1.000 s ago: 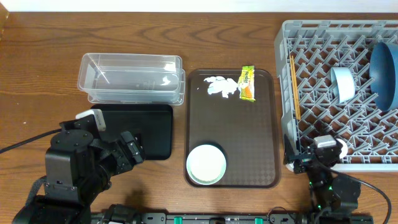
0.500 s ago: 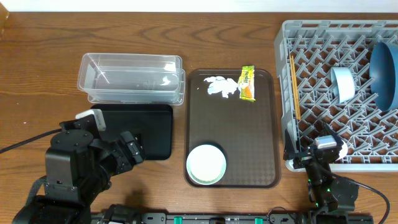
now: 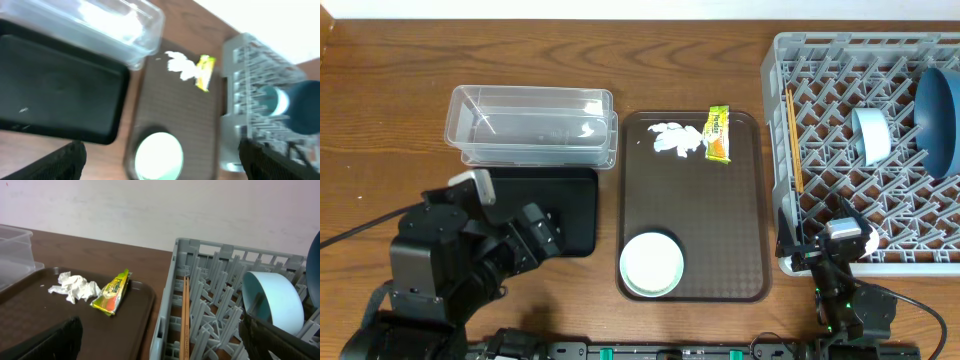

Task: Sort waste into correct bins and load items into the dishwasher rack
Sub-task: 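Reach the left gripper to the white plate and grasp it, then lift the white plate with the left gripper toward the clear container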

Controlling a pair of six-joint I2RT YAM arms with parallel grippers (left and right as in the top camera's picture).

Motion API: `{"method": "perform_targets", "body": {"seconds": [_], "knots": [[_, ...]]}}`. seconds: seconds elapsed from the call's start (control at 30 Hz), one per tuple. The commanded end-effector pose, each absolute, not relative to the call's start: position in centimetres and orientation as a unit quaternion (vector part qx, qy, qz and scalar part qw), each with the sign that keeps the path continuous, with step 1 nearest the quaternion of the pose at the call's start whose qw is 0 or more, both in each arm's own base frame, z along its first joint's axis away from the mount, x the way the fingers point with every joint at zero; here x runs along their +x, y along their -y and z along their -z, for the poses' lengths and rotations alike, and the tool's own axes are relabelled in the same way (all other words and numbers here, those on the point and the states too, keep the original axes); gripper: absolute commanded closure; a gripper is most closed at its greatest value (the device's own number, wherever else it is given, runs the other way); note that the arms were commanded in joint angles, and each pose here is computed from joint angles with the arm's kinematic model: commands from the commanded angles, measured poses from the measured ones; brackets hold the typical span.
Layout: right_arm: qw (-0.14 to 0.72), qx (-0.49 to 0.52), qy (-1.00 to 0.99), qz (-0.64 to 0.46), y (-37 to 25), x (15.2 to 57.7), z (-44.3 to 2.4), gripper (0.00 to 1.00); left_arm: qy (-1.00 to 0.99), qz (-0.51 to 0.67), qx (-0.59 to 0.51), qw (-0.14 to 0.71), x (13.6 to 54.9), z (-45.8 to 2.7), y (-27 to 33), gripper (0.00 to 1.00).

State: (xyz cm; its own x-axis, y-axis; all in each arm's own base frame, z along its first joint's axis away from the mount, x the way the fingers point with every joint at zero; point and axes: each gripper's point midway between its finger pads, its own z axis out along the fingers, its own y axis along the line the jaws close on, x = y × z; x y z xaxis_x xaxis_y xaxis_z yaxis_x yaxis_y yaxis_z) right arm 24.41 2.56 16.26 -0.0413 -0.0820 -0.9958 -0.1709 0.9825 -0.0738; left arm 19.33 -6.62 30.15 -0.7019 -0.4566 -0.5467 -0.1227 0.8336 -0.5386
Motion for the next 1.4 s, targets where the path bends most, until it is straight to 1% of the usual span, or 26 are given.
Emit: {"method": "perform_targets", "body": {"seconds": [0.0, 0.03, 0.07, 0.17, 0.23, 0.3, 0.4, 0.53, 0.67, 0.7, 0.83, 0.87, 0.9, 0.97, 1.07, 1.13, 1.2, 1.27, 1.37], "knots": [[0.687, -0.088, -0.72, -0.028, -2.4, 24.4, -16.2, 0.01, -0.905, 0.268, -0.136, 0.3, 20.1, -29.0, 8.9, 0.02], [0.687, -0.087, -0.721, -0.028, -2.4, 24.4, -16.2, 0.01, -0.915, 0.264, -0.112, 0.284, 20.3, -28.3, 9.6, 0.07], [0.687, -0.087, -0.721, -0.028, -2.4, 24.4, -16.2, 0.01, -0.928, 0.255, -0.082, 0.259, 20.5, -27.1, 10.5, 0.08], [0.687, -0.087, -0.721, -0.028, -2.4, 24.4, -16.2, 0.01, -0.95, 0.234, -0.026, 0.204, 20.7, -24.7, 12.9, 0.08], [0.687, -0.088, -0.721, -0.028, -2.4, 24.4, -16.2, 0.01, -0.964, 0.199, 0.005, 0.174, 21.0, -22.6, 14.3, 0.08], [0.687, -0.087, -0.721, -0.028, -2.4, 24.4, -16.2, 0.01, -0.978, 0.129, 0.056, 0.151, 21.5, -19.6, 16.2, 0.08], [0.687, -0.088, -0.72, -0.028, -2.4, 24.4, -16.2, 0.01, -0.981, 0.094, 0.091, 0.14, 21.8, -17.4, 18.6, 0.09], [0.687, -0.088, -0.721, -0.028, -2.4, 24.4, -16.2, 0.01, -0.99, 0.083, 0.063, 0.092, 20.3, -14.3, 21.9, 0.14], [0.687, -0.088, -0.72, -0.028, -2.4, 24.4, -16.2, 0.01, -0.995, 0.055, 0.056, 0.061, 19.0, -10.7, 24.6, 0.22], [0.687, -0.087, -0.721, -0.028, -2.4, 24.4, -16.2, 0.01, -0.995, 0.052, 0.057, 0.057, 18.9, -9.7, 25.4, 0.25], [0.687, -0.088, -0.721, -0.028, -2.4, 24.4, -16.2, 0.01, -0.996, 0.05, 0.061, 0.052, 19.3, -6.9, 27.6, 0.31], [0.687, -0.087, -0.721, -0.028, -2.4, 24.4, -16.2, 0.01, -0.996, 0.049, 0.061, 0.051, 19.4, -6.3, 27.9, 0.34], [0.687, -0.087, -0.721, -0.028, -2.4, 24.4, -16.2, 0.01, -0.996, 0.045, 0.058, 0.049, 19.5, -5.8, 27.9, 0.38], [0.687, -0.087, -0.721, -0.028, -2.4, 24.4, -16.2, 0.01, -0.998, 0.034, 0.044, 0.04, 19.5, -4.7, 27.9, 0.41], [0.687, -0.088, -0.721, -0.028, -2.4, 24.4, -16.2, 0.01, -0.998, 0.027, 0.038, 0.034, 19.5, -3.7, 28.0, 0.45], [0.687, -0.087, -0.721, -0.028, -2.4, 24.4, -16.2, 0.01, -0.998, 0.027, 0.038, 0.034, 19.6, -3.4, 28.1, 0.57], [0.687, -0.088, -0.721, -0.028, -2.4, 24.4, -16.2, 0.01, -0.998, 0.031, 0.038, 0.04, 19.9, -3.3, 28.4, 0.65], [0.687, -0.087, -0.721, -0.028, -2.4, 24.4, -16.2, 0.01, -0.998, 0.022, 0.037, 0.054, 20.4, -3.3, 28.1, 0.68], [0.687, -0.087, -0.721, -0.028, -2.4, 24.4, -16.2, 0.01, -0.997, 0.007, 0.036, 0.063, 20.7, -3.0, 27.6, 0.68]]}}
